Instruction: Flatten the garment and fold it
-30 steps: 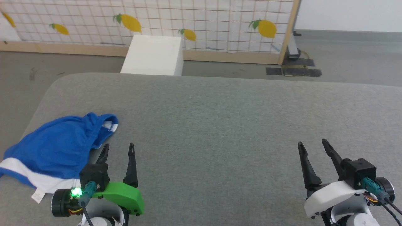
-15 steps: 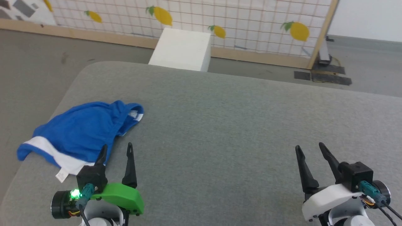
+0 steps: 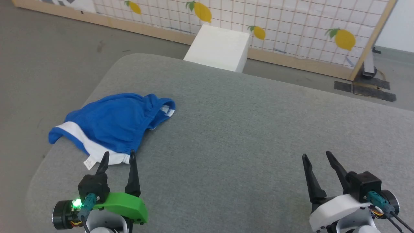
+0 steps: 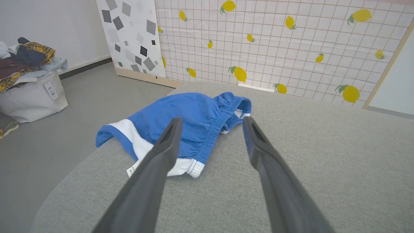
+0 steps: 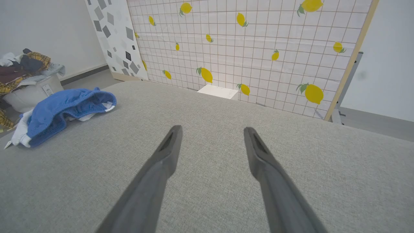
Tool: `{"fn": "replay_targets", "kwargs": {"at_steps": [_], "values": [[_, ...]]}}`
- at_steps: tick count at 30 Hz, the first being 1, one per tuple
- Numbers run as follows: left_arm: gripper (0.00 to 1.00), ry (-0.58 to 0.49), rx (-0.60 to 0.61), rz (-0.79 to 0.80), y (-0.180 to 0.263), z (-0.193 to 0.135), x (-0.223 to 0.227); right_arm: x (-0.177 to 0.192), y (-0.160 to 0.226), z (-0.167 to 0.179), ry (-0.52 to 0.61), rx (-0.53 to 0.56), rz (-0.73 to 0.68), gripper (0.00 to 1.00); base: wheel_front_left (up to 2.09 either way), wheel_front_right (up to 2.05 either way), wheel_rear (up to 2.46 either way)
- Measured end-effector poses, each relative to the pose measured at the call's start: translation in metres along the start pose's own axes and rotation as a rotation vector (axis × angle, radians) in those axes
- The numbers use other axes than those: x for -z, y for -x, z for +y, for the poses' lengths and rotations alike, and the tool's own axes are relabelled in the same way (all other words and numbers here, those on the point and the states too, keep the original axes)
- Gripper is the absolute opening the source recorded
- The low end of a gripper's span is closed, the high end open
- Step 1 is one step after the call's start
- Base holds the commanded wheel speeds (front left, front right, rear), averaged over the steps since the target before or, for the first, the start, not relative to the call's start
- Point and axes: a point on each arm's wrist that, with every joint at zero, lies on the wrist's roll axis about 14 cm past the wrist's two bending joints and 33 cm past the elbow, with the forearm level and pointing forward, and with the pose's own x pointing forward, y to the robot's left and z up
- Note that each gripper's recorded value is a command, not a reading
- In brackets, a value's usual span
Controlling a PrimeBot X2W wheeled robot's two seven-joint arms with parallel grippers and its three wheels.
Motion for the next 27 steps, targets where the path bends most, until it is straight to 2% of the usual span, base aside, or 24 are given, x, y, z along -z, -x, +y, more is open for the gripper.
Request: {"fn": "replay_targets", "kwargs": {"at_steps": [27], "values": [[1.0, 0.003, -0.153, -0.019, 0.03, 0.045, 0.002, 0.024, -0.018, 0.042, -0.045, -0.128, 0.045, 1.0, 0.0, 0.0, 0.0]]}}
